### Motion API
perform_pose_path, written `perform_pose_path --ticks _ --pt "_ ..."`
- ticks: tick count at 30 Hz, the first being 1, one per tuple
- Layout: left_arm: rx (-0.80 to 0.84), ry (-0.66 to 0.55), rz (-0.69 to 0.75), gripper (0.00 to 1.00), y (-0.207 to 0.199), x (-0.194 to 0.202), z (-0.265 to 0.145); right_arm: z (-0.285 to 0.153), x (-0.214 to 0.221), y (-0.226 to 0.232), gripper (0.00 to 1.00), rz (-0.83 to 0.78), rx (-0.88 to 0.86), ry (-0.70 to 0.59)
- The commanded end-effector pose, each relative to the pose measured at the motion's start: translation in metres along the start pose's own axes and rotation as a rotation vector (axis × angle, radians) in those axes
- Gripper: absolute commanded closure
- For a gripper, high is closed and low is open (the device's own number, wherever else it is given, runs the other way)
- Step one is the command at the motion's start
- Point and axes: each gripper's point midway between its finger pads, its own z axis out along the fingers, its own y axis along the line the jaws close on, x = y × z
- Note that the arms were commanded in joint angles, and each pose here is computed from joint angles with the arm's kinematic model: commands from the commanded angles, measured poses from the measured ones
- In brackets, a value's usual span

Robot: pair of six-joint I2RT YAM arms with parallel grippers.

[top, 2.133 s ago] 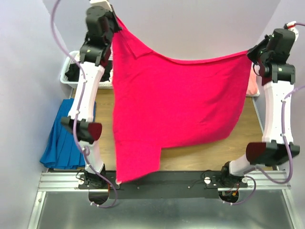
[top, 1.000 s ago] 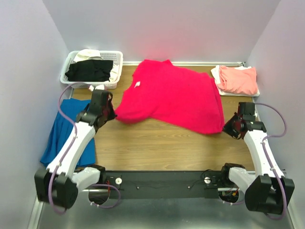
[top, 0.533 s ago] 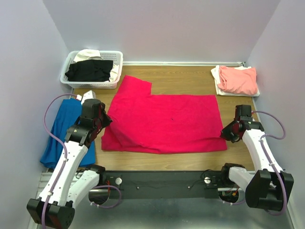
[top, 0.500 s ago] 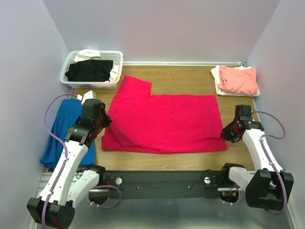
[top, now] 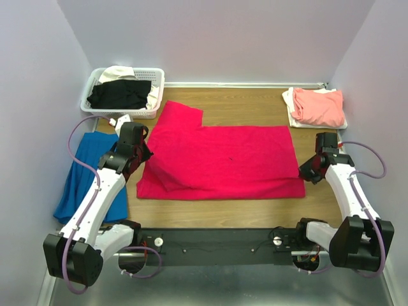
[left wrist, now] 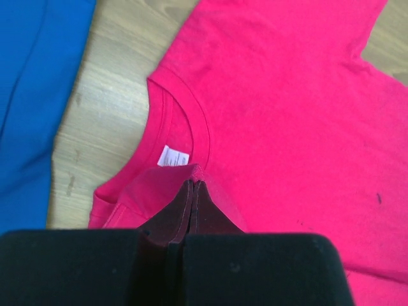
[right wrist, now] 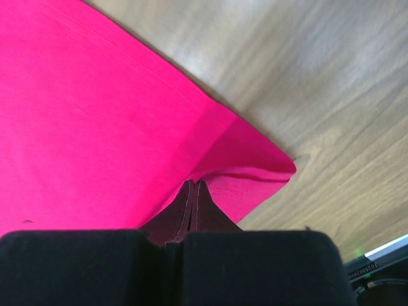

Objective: Fold and stack the t-shirts
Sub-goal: Fold the flattened tshirt in 1/3 of the way

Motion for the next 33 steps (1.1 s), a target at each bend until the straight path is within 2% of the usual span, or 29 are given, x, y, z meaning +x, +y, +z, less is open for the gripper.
perform_pose_path --ticks 1,7,18,25,26,28,29,30,31,32,33 --pt "-0.025 -0.122 -0.047 1.0 -0.003 -0.033 -0.007 -0.012 -0.031 0.006 0.99 0.035 0.003 -0.121" --pt "-0.055 -0.134 -0.052 1.0 -0.004 -0.04 0.001 -0.002 -0.03 0.008 0.99 0.025 0.015 -0.101" --pt "-0.109 -0.051 -0.03 1.0 -0.011 -0.03 0.043 0.015 -0.04 0.021 0.99 -0.004 0.03 -0.078" --pt "-0.063 -0.032 0.004 1.0 -0.03 -0.031 0.07 0.026 -0.045 0.028 0.99 -0.015 0.049 -0.064" --pt "-0.051 -0.028 0.022 1.0 -0.033 -0.031 0.073 0.029 -0.045 0.028 0.97 -0.017 0.059 -0.055" --pt "-0.035 -0.014 0.032 1.0 -0.04 -0.031 0.086 0.032 -0.046 0.03 0.87 -0.024 0.062 -0.049" --pt "-0.036 -0.007 0.046 0.95 -0.041 -0.03 0.09 0.033 -0.046 0.03 0.74 -0.027 0.069 -0.043" --pt "-0.052 0.005 0.051 0.89 -0.042 -0.029 0.098 0.036 -0.046 0.03 0.66 -0.03 0.076 -0.037" --pt "-0.051 0.008 0.061 0.84 -0.044 -0.03 0.103 0.037 -0.047 0.03 0.6 -0.032 0.078 -0.037" --pt "-0.056 0.014 0.072 0.73 -0.045 -0.029 0.107 0.038 -0.048 0.029 0.52 -0.031 0.089 -0.044" --pt "-0.066 0.019 0.079 0.66 -0.047 -0.031 0.115 0.039 -0.049 0.029 0.48 -0.033 0.096 -0.046"
